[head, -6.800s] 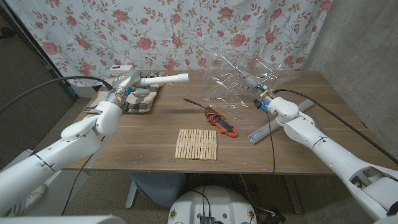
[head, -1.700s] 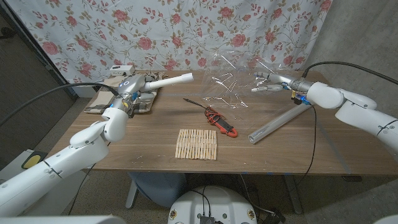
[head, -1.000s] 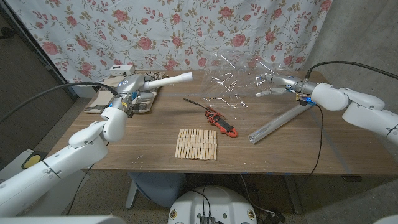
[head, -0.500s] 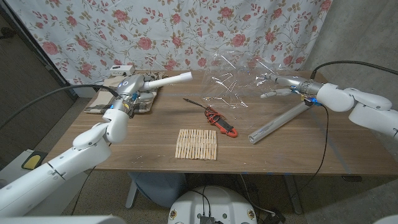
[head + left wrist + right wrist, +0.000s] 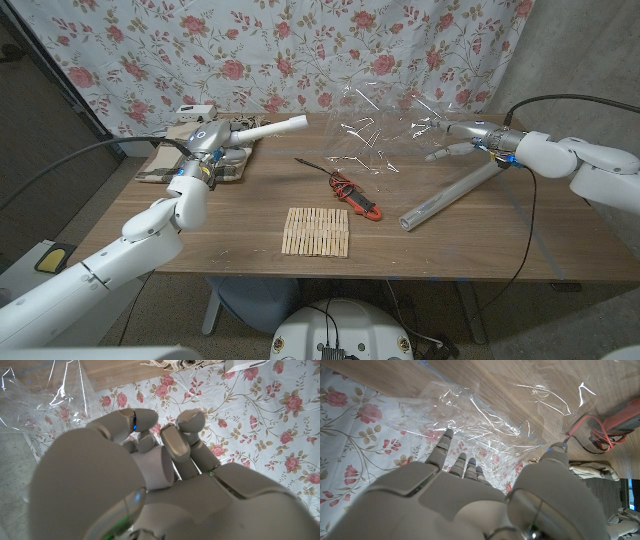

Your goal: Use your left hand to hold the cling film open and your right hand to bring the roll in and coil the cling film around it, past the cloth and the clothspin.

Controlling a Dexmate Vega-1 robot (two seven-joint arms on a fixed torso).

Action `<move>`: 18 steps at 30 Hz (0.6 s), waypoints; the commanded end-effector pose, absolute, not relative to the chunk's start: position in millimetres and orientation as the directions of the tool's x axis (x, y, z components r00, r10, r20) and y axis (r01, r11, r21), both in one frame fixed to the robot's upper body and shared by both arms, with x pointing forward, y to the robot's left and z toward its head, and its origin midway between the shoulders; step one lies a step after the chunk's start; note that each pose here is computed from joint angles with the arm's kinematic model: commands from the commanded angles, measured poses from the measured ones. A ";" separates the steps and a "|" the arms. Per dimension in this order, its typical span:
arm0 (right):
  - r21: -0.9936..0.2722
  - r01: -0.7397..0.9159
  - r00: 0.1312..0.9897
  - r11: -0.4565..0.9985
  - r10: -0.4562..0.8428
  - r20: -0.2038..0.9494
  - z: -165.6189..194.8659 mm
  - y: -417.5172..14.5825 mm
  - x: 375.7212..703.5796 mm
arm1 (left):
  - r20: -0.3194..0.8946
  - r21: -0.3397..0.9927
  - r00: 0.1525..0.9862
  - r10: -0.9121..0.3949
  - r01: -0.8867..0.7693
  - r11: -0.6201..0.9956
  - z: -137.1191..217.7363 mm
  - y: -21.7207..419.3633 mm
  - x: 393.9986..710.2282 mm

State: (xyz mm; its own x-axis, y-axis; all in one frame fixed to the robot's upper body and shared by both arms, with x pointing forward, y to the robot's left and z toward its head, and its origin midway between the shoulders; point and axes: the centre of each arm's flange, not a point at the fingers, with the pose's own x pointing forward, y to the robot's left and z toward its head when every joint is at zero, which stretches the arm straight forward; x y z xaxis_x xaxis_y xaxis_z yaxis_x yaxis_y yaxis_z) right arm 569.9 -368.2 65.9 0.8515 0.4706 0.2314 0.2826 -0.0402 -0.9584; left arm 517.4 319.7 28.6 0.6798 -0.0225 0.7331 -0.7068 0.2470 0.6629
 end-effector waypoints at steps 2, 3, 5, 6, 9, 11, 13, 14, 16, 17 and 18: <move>-0.952 0.273 0.876 -0.142 0.445 0.185 78.7 -377.9 568.6 | 0.730 0.662 0.683 -0.004 -0.706 0.254 22.2 319.8 519.6; -0.951 0.273 0.876 -0.146 0.446 0.183 78.8 -378.1 568.5 | 0.730 0.661 0.683 -0.002 -0.706 0.254 21.6 319.9 519.3; -0.950 0.270 0.879 -0.154 0.441 0.178 78.8 -378.2 568.5 | 0.730 0.661 0.683 0.000 -0.706 0.255 20.4 320.1 518.7; -0.949 0.270 0.881 -0.164 0.439 0.175 78.7 -378.3 568.3 | 0.729 0.662 0.685 0.002 -0.705 0.254 19.9 320.2 518.5; -0.950 0.262 0.887 -0.170 0.431 0.167 77.8 -379.2 567.1 | 0.730 0.659 0.683 0.005 -0.707 0.258 18.1 320.3 517.9; -0.947 0.256 0.892 -0.195 0.426 0.153 76.0 -379.9 566.1 | 0.736 0.652 0.677 0.004 -0.710 0.265 16.9 320.2 516.9; -0.947 0.243 0.898 -0.210 0.418 0.138 74.4 -380.8 565.5 | 0.735 0.653 0.678 0.005 -0.710 0.265 15.7 320.0 516.5; -0.947 0.240 0.899 -0.215 0.416 0.133 73.7 -381.7 565.1 | 0.735 0.652 0.678 0.006 -0.709 0.268 14.8 320.0 516.6; -0.950 0.225 0.906 -0.219 0.405 0.121 73.3 -384.0 564.5 | 0.732 0.655 0.681 0.008 -0.707 0.268 13.4 320.0 517.0; -0.947 0.225 0.908 -0.230 0.402 0.118 72.8 -384.9 563.8 | 0.731 0.655 0.682 0.009 -0.706 0.270 12.7 320.0 517.3; -0.946 0.219 0.911 -0.237 0.396 0.112 73.0 -386.0 563.0 | 0.729 0.657 0.684 0.009 -0.704 0.270 12.4 319.9 517.5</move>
